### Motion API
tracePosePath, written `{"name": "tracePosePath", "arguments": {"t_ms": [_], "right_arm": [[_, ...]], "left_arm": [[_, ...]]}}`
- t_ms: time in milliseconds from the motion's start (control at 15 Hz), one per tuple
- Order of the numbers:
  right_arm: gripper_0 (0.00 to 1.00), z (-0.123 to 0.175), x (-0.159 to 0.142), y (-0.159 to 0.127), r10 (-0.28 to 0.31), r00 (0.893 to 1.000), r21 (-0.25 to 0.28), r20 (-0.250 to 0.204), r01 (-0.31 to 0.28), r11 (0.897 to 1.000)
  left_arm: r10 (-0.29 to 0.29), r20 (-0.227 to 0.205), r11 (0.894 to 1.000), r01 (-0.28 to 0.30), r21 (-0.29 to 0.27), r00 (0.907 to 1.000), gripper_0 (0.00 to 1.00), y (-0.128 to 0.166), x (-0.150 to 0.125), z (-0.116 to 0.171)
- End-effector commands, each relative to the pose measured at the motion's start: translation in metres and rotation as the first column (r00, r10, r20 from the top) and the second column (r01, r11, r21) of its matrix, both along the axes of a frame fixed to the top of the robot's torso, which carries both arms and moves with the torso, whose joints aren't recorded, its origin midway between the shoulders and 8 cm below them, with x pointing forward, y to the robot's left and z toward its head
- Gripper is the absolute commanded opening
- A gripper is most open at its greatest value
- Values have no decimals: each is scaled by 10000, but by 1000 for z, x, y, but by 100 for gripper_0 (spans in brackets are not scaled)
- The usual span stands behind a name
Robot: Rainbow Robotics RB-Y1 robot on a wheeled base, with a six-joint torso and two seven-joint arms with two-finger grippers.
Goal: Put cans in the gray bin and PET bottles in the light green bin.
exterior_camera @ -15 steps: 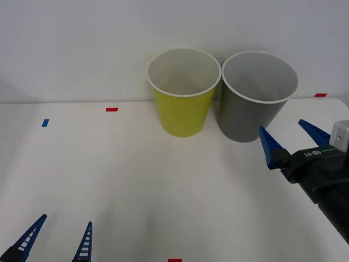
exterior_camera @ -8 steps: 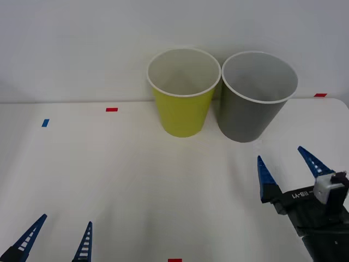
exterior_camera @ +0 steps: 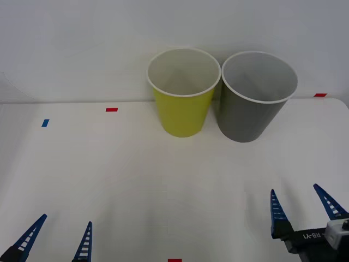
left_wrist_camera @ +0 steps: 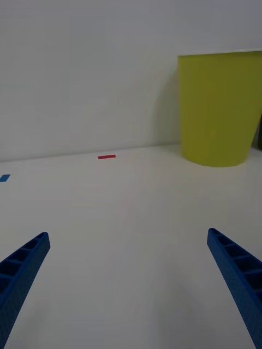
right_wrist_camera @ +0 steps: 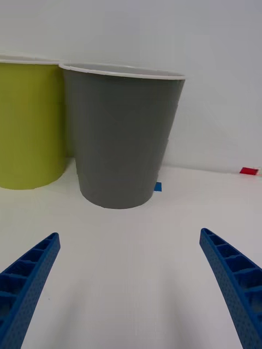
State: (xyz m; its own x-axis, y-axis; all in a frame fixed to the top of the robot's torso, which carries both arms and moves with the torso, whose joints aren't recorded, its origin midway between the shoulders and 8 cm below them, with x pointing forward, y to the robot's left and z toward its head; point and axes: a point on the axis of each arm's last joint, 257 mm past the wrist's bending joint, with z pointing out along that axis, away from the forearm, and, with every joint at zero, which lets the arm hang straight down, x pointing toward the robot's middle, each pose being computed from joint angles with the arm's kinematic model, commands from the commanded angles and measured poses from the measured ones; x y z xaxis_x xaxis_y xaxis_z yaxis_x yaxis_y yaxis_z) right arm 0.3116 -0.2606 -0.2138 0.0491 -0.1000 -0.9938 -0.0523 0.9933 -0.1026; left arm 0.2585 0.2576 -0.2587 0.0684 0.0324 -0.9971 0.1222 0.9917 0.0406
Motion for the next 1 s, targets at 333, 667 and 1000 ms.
{"name": "tracePosePath", "arguments": {"t_ms": [333, 667, 1000], "right_arm": [[88, -12, -16, -2, 378, 9958, 602, 837, -429, 9973], [88, -17, -51, -16, 480, 9919, 279, 1175, -516, 9983], [88, -18, -61, -29, 47, 9924, 477, 1228, -106, 9988]], "left_arm": [[0, 0, 10000, 0, 0, 10000, 100, 0, 0, 0], [0, 0, 10000, 0, 0, 10000, 100, 0, 0, 0], [0, 0, 10000, 0, 0, 10000, 100, 0, 0, 0]]}}
